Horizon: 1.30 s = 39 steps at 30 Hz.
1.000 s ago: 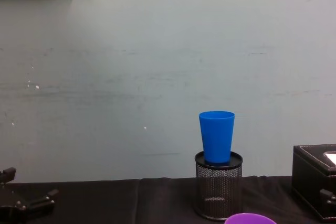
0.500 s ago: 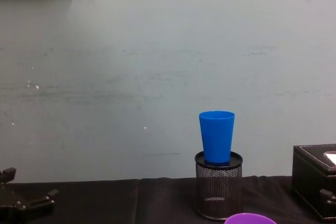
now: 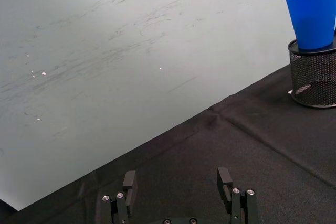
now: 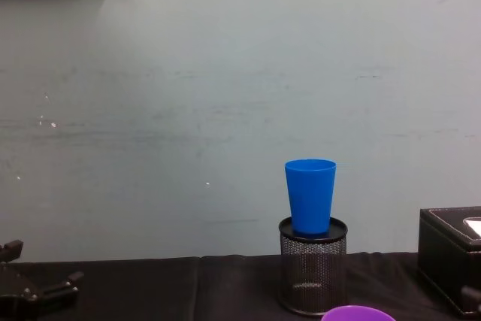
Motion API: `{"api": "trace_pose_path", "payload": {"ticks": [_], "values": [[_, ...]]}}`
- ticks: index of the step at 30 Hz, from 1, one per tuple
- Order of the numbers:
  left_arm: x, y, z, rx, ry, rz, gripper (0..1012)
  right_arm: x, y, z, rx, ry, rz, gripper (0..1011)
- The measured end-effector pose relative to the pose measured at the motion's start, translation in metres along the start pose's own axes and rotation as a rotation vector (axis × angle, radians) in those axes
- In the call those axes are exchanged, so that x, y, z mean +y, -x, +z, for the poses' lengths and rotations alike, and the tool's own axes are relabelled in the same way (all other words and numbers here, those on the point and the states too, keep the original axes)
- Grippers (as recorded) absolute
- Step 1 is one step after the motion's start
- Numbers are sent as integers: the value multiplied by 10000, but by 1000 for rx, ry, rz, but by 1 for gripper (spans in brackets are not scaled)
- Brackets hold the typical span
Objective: Pick up one cup with a gripper and tap it against the other cup.
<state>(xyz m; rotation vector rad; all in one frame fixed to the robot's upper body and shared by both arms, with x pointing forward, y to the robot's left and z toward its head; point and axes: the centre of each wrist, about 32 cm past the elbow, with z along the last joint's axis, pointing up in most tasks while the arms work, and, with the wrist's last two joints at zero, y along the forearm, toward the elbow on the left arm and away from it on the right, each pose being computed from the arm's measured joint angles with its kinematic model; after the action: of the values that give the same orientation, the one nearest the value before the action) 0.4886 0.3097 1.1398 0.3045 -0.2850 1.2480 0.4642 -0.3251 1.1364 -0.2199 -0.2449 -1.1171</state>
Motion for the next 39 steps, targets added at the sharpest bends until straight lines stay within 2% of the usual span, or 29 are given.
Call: {"api": "trace_pose_path", "payload": {"ticks": [6, 7, 10, 16, 24, 36, 37, 39], "values": [[0, 0, 0, 0, 0, 0, 1000, -173, 4, -130, 38, -38, 176, 1003], [0, 0, 0, 0, 0, 0, 1000, -198, 24, -161, 42, -43, 224, 1003], [0, 0, 0, 0, 0, 0, 1000, -217, 72, -199, 51, -49, 299, 1003], [0, 0, 0, 0, 0, 0, 1000, -171, 185, -185, 89, -69, 372, 1003], [0, 0, 0, 0, 0, 0, 1000, -28, 317, -137, 118, -66, 408, 1003], [0, 0, 0, 0, 0, 0, 1000, 198, 358, -154, 154, -54, 406, 1003], [0, 0, 0, 0, 0, 0, 1000, 339, 400, -166, 160, -65, 413, 1003], [0, 0, 0, 0, 0, 0, 1000, 376, 407, -168, 161, -70, 414, 1003]]}}
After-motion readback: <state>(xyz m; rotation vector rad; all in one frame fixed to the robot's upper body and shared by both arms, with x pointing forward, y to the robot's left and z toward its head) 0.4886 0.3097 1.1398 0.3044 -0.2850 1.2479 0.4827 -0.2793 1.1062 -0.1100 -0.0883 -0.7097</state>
